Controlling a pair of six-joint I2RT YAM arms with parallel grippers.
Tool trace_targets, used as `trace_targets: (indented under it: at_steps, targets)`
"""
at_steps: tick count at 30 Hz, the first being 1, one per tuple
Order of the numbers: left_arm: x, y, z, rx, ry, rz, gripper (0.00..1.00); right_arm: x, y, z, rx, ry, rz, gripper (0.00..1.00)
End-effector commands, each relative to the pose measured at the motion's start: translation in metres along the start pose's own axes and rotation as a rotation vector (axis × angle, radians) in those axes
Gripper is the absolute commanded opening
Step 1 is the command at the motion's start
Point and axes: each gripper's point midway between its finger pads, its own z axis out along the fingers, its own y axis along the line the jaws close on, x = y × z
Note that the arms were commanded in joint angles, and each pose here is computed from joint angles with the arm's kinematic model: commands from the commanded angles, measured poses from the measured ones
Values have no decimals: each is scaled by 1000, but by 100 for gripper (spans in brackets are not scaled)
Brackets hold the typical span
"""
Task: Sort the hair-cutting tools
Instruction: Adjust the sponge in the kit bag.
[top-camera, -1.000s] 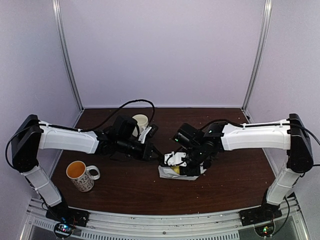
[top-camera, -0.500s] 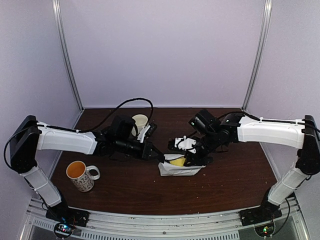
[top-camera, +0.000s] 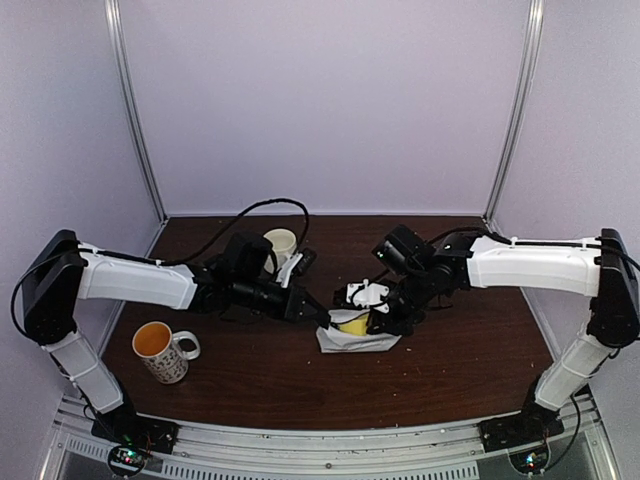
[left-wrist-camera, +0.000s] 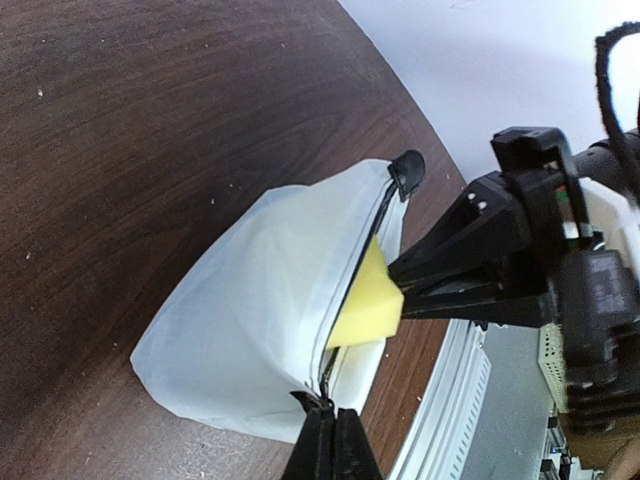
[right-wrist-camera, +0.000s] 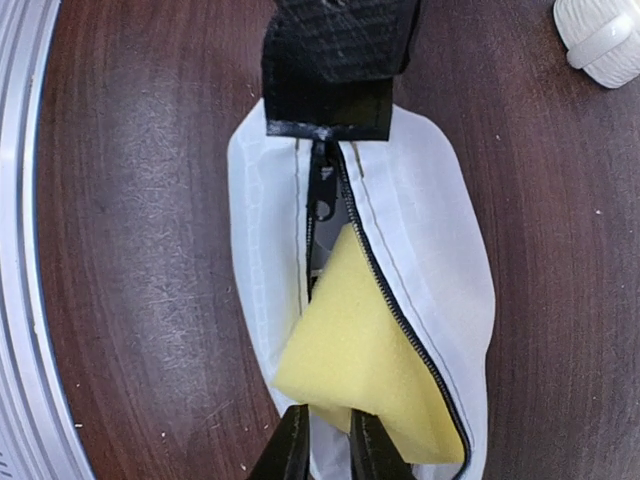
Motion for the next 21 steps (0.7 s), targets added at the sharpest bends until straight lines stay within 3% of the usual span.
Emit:
trace_targets:
  at_steps: [1,8,12,14,18,21]
  targets:
    - [-16,-11,1,61,-44,37,0,-11,-22,22,68,14,49,16]
    - [-14,-9,3,71,-38,17,0,-8,-17,48,5,35,137,30]
    - [-15,-3,-4,33,-40,17,1,-7,-4,31,-28,-1,103,34]
    - [-17,2,-12,-45,-31,66,18,-9,-1,11,-20,-36,60,38]
    - [-35,3,-38,-174,-87,191,40,-11,3,-28,5,-120,-20,47]
    - [-45,4,-47,-239,-103,260,47,-1,4,-38,18,-121,-94,52]
